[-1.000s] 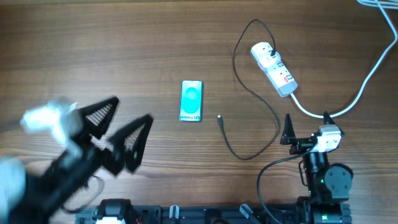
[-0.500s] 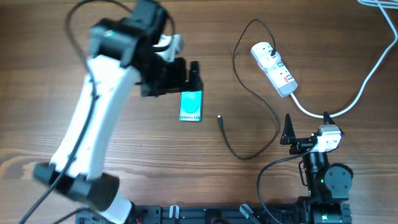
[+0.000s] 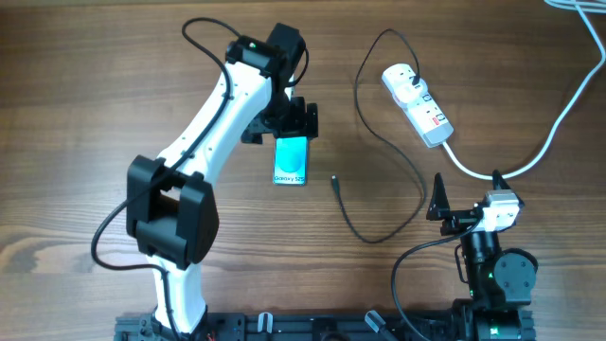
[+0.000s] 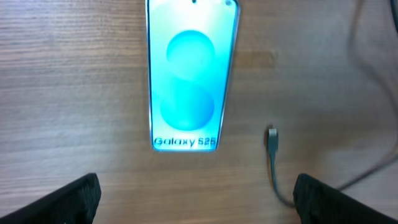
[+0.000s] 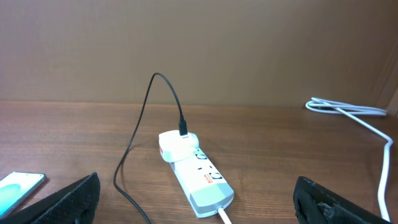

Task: Plug charger to phone and switch on socket
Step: 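Swing the left arm forward and lower its gripper over the blue phone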

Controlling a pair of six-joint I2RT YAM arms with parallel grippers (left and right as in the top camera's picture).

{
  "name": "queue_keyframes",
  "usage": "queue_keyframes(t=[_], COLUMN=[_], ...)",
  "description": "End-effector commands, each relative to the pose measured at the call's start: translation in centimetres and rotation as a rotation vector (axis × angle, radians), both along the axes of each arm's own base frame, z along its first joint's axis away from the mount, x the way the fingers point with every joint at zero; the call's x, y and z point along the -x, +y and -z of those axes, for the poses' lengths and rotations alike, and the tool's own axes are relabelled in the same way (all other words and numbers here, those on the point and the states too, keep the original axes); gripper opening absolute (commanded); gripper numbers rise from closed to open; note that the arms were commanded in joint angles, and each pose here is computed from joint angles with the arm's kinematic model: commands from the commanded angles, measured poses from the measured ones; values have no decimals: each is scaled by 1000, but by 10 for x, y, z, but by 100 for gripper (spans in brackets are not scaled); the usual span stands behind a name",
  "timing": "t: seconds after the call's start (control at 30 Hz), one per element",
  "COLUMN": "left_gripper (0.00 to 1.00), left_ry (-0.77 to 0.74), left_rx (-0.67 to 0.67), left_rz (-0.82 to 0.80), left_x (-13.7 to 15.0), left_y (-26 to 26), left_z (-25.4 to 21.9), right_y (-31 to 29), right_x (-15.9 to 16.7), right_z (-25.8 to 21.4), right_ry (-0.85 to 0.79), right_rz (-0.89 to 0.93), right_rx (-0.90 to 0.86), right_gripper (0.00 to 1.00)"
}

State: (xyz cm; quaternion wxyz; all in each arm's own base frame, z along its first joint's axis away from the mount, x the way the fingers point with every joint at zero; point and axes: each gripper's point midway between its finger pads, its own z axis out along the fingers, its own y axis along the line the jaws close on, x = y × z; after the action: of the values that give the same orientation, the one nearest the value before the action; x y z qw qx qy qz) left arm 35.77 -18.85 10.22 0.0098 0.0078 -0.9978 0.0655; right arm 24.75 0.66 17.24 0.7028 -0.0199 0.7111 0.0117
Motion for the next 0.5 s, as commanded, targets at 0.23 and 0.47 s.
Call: queue_keyframes(t=[0.23, 0.47], left_gripper=[100, 100], left_ry=[-8, 10], left_rx=[-153, -170], left_rz=[-31, -43], left_x=[2, -6], left_y=[-8, -1], left_z=[68, 92], right_y=[-3, -3], right_x=[0, 0], right_z=[-1, -1], right_ry=[-5, -5], right_rz=[17, 17], right_rx=[-12, -12], right_gripper=[100, 100])
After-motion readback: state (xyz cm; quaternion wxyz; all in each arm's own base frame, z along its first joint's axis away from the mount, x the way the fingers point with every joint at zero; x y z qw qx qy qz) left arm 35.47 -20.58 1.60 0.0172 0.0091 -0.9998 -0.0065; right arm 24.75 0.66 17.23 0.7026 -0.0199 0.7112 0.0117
